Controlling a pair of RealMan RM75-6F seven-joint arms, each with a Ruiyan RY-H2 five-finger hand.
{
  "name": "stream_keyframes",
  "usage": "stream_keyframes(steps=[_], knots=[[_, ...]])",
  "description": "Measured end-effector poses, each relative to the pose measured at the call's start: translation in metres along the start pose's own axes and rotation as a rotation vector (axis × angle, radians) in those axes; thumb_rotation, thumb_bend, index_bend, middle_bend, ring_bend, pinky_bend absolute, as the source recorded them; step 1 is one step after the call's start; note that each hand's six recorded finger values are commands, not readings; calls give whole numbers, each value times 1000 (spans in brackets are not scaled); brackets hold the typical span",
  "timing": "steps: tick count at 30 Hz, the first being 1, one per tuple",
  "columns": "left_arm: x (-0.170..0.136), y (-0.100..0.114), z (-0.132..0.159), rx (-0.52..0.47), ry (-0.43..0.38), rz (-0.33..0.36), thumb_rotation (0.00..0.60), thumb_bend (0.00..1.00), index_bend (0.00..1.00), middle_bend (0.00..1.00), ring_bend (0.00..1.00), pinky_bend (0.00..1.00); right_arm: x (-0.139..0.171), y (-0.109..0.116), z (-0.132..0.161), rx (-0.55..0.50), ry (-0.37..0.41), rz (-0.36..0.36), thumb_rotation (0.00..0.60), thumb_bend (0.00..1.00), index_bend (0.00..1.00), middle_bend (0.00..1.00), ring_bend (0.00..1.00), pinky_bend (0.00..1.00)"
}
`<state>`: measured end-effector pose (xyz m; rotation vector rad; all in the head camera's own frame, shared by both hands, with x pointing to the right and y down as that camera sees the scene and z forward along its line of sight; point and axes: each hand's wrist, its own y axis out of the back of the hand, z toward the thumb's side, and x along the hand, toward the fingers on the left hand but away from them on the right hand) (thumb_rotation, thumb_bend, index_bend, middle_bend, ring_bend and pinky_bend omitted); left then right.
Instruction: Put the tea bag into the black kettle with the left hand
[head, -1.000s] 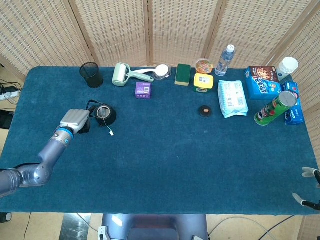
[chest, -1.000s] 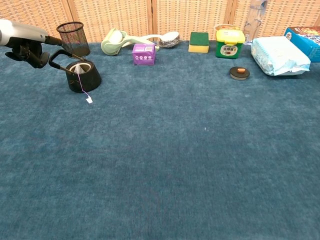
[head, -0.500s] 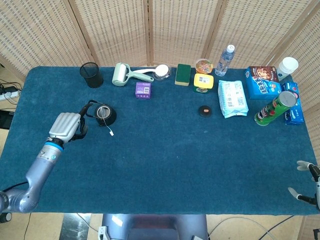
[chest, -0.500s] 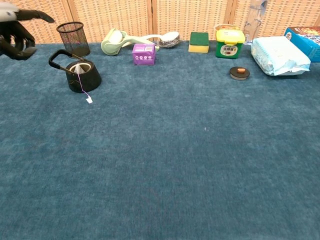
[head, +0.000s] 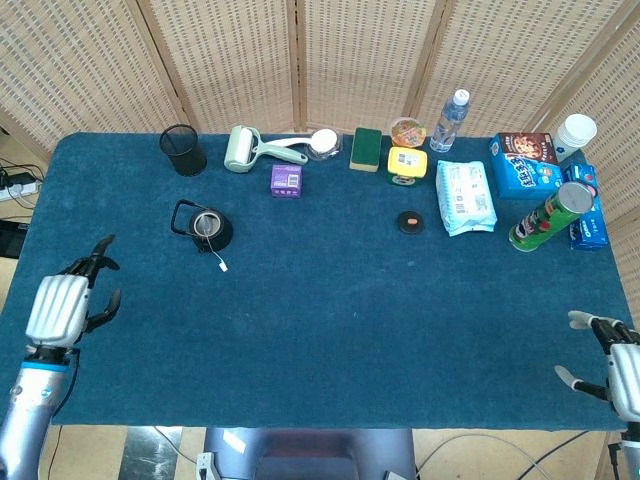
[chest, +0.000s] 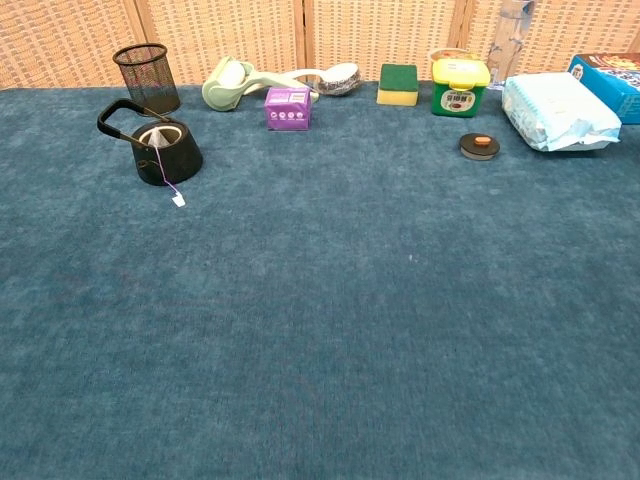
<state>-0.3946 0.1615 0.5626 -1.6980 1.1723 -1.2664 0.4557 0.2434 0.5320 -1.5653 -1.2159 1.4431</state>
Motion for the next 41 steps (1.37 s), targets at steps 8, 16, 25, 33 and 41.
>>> stream_keyframes(steps=[8, 16, 25, 33, 41], knots=[[-54, 9, -18, -16, 63, 46, 600, 515, 0, 365, 313, 452, -1, -7, 17, 2, 48, 15, 600, 100, 262, 374, 303, 349], [-73, 9, -30, -18, 109, 34, 600, 515, 0, 365, 313, 433, -1, -6, 23, 7, 58, 10, 600, 100, 263, 374, 303, 347], [-69, 3, -33, -36, 127, 19, 600, 514, 0, 365, 313, 432, -2, -6, 22, 10, 50, 16, 600, 99, 263, 374, 303, 346], [-67, 0, -34, -43, 142, 14, 600, 514, 0, 365, 313, 431, -2, -9, 17, 6, 37, 28, 600, 99, 262, 374, 303, 346], [-62, 5, -32, -43, 137, 38, 600, 515, 0, 365, 313, 427, -5, -13, 18, 1, 41, 40, 600, 100, 263, 374, 303, 346]])
